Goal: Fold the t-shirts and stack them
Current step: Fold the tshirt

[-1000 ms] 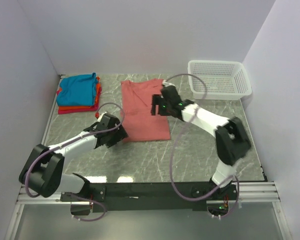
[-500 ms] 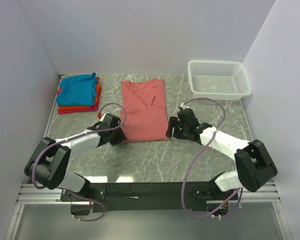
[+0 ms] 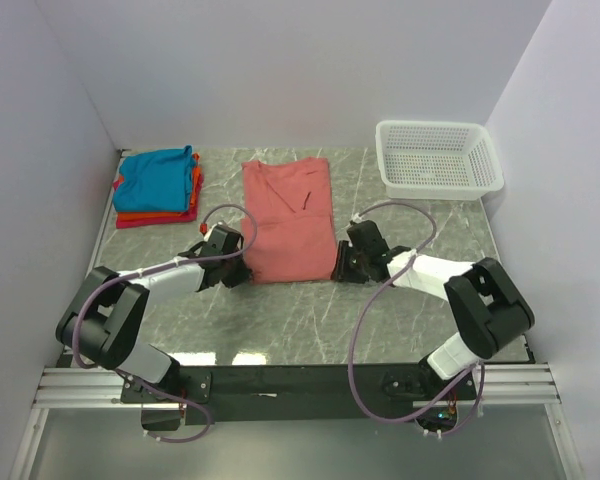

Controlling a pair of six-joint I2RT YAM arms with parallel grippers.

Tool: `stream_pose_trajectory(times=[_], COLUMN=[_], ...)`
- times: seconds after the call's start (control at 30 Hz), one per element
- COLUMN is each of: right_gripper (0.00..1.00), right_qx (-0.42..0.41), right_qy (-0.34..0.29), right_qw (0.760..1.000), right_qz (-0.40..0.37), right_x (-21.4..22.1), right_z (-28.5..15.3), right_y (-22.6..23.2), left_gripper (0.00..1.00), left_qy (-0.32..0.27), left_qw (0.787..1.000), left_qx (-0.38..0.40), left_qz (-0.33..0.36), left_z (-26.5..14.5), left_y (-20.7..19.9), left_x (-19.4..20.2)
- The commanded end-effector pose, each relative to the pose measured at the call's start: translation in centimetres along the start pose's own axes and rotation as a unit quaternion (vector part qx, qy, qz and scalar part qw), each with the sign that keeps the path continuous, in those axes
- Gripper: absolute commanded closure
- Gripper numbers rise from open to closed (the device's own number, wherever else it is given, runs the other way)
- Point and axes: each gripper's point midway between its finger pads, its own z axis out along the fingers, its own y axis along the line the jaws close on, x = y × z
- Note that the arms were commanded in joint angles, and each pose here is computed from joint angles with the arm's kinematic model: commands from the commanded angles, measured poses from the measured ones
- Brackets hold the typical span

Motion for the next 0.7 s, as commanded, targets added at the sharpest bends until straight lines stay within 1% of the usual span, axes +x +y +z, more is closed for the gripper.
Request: stream_pose_trajectory(times=[0.0, 0.07, 0.1, 0.17, 0.2, 0.3, 0.37, 0.47, 0.5, 0.53, 0.57, 0.6, 0.63, 0.67], right_gripper=[0.61, 0.66, 0.71, 0.78, 0.89, 1.0, 1.0, 1.0, 1.0, 1.0, 1.0, 1.0, 1.0, 1.0], right_qx=[0.011, 0.03, 0.028, 0.016, 0.014, 0.014, 0.015, -0.011, -0.021, -0.036, -0.04, -0.05, -0.062, -0.06], right_qy=[-0.025, -0.006, -0.002, 0.001, 0.002, -0.003, -0.001, 0.011, 0.027, 0.027, 0.041, 0.054, 0.052, 0.063], right_qw=[1.0, 1.0, 1.0, 1.0, 1.0, 1.0, 1.0, 1.0, 0.999, 0.999, 0.998, 0.997, 0.997, 0.996], right_qz=[0.002, 0.001, 0.002, 0.001, 0.002, 0.003, 0.001, 0.0, -0.001, 0.0, 0.001, -0.004, -0.003, -0.004], right_x=[-2.3, -1.5, -1.3, -1.1, -0.7, -0.6, -0.2, 0.8, 2.2, 2.5, 3.9, 5.1, 5.5, 6.9], right_z=[1.0, 1.6, 1.7, 1.6, 1.6, 0.9, 0.3, -0.7, -0.9, -1.6, -1.8, -2.3, -3.1, -3.4], right_y=[0.4, -0.4, -0.3, 0.0, 0.0, -0.2, -0.4, 0.2, 0.3, 0.7, 0.5, 0.8, 1.4, 1.0], left_gripper=[0.99, 0.99, 0.99, 0.99, 0.99, 0.99, 0.99, 0.99, 0.99, 0.99, 0.99, 0.99, 0.99, 0.99], left_qy=[-0.005, -0.006, -0.006, -0.007, -0.013, -0.013, -0.021, -0.019, -0.016, -0.014, -0.016, -0.006, -0.009, -0.016], left_qw=[0.999, 0.999, 0.999, 0.999, 0.999, 0.999, 1.0, 1.0, 1.0, 1.0, 1.0, 1.0, 0.999, 0.999], left_qx=[-0.031, -0.034, -0.031, -0.033, -0.029, -0.028, -0.018, -0.019, -0.023, -0.025, -0.019, -0.026, -0.032, -0.029], left_qz=[0.004, 0.006, 0.007, -0.001, -0.003, -0.007, -0.01, -0.008, -0.006, -0.008, -0.007, -0.004, -0.003, -0.004], left_z=[0.2, 0.1, 0.0, -0.1, -0.3, -0.9, -1.5, -2.3, -2.5, -2.8, -3.4, -3.7, -4.1, -4.8], left_y=[1.8, 1.9, 1.8, 1.9, 1.8, 2.2, 2.1, 2.7, 3.1, 3.3, 3.1, 3.6, 3.9, 3.7], left_x=[0.3, 0.2, 0.2, 0.3, 0.1, 0.5, 0.4, 1.1, 1.6, 1.9, 2.1, 3.2, 3.5, 3.6])
